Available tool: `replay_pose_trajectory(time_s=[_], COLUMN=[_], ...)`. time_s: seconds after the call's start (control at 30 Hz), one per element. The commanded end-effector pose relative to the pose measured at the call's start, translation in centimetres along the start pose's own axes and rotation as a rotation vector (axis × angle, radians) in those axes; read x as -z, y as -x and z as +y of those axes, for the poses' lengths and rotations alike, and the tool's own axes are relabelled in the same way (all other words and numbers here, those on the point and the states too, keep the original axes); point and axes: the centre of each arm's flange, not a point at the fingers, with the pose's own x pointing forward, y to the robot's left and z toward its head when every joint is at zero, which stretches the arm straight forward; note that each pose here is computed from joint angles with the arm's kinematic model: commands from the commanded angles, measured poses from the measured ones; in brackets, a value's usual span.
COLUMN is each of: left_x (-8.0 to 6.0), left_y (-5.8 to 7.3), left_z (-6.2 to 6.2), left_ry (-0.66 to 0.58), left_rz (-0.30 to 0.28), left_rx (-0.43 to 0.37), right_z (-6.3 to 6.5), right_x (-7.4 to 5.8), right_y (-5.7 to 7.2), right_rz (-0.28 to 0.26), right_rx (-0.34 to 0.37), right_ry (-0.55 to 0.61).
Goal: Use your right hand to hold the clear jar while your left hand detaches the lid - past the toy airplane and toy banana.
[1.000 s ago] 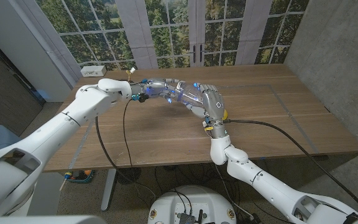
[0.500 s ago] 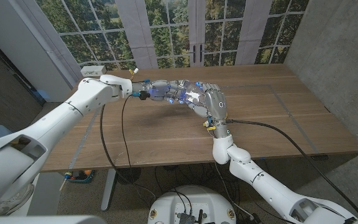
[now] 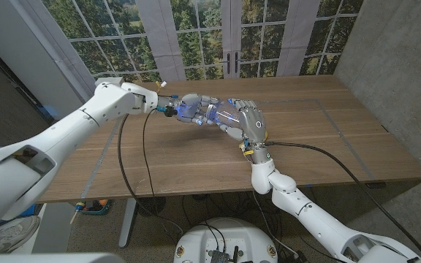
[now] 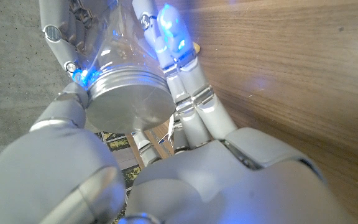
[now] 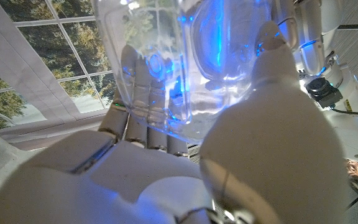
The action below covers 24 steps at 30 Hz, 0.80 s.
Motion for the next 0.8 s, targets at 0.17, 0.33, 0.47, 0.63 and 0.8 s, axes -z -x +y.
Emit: replay_pose_trajectory(time_s=[0.17,0.33,0.47,0.63,0.8], left_x=[0.3,-1.0,-1.5,-1.8,-2.0], left_y=[0.5,1.2,1.8,2.6,3.4], left_z=[-1.2,-1.2,-1.5,-1.9,-2.2], left_ry=[0.105,-0.089,-0.214,-0.341,-0.47], left_rz=[0.068,0.012,-0.123,-0.283,-0.429], left_rx=[0.141,0.014,-0.128,-0.283,-0.434], right_z=[-0.6,-0.9,-1.0,-1.3,-1.7], right_x=[0.8,1.1,1.2,1.5,1.8], right_y=[0.2,0.3,0.4,0.5,0.7], right_rz=[0.01,0.02,0.026,0.043,0.06], right_rx=[0.016,0.023,0.026,0.031,0.033], right_ry=[0.011,0.005,-0.002,-0.018,-0.04])
